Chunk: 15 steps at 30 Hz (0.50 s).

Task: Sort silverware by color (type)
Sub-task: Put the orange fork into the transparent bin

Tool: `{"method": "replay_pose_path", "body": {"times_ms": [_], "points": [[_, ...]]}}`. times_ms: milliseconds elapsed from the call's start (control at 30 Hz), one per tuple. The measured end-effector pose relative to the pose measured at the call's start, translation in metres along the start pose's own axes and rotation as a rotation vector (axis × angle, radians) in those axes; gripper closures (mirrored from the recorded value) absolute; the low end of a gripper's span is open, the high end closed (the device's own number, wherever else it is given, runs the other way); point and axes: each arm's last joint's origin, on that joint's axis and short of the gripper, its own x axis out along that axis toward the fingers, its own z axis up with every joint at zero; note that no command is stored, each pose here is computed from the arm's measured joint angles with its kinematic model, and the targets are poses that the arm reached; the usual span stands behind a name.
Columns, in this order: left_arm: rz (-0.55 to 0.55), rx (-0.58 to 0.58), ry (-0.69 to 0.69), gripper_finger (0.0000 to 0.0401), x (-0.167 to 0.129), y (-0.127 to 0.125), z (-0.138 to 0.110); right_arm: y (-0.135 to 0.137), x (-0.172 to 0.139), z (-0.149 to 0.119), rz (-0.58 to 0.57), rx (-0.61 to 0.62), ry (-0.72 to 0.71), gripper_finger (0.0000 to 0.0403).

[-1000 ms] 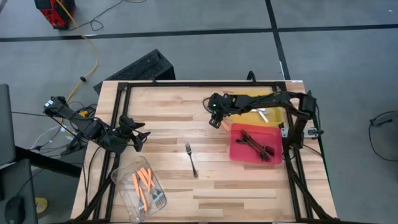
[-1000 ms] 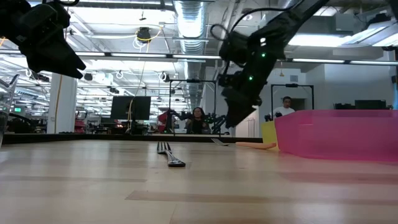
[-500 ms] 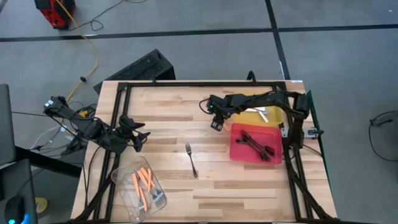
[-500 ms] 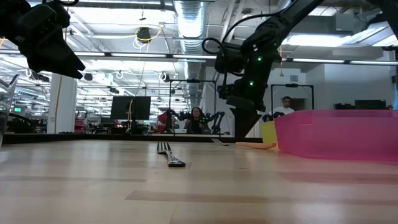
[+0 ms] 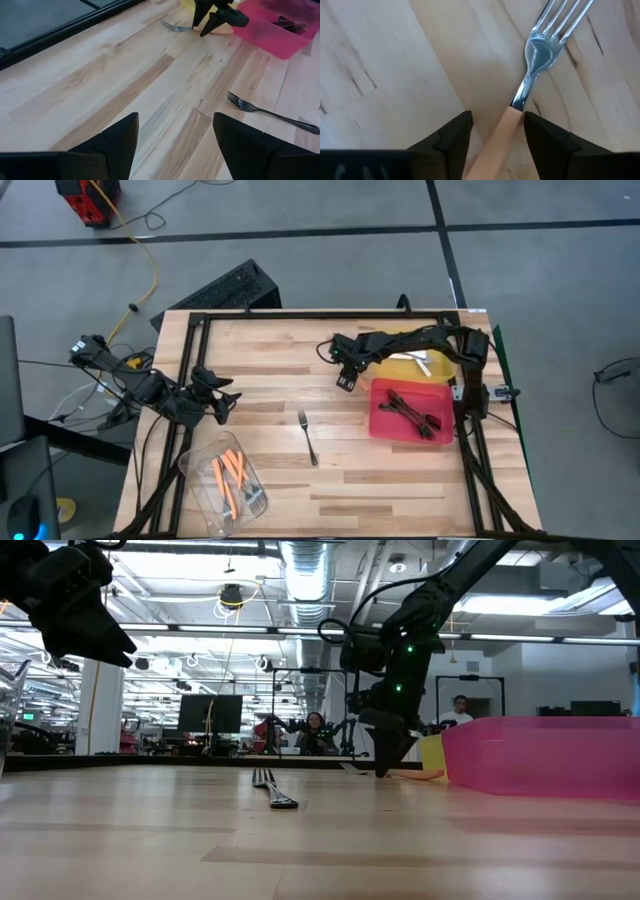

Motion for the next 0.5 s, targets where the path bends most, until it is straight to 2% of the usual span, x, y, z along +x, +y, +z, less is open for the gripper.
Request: {"method": "replay_pose_path", "body": {"times_ms": [100,367,500], "points": [[0.0,0.0,-0.001,0.0159,0.0,0.0,0.0,0.0,-0.003,-0.0013,0.0,0.003,0.005,0.0221],[0.0,0.0,-0.001,0.0159,0.0,0.0,0.0,-0.0026,-0.0055,-0.004,-0.003,0.009,0.032,0.0324],[0.001,-0.001,-0.001,0.0159,0.0,0.0,0.0,-0.0026,-0.0055,-0.0042,-0.003,0.011,0.034,0.0343]]}}
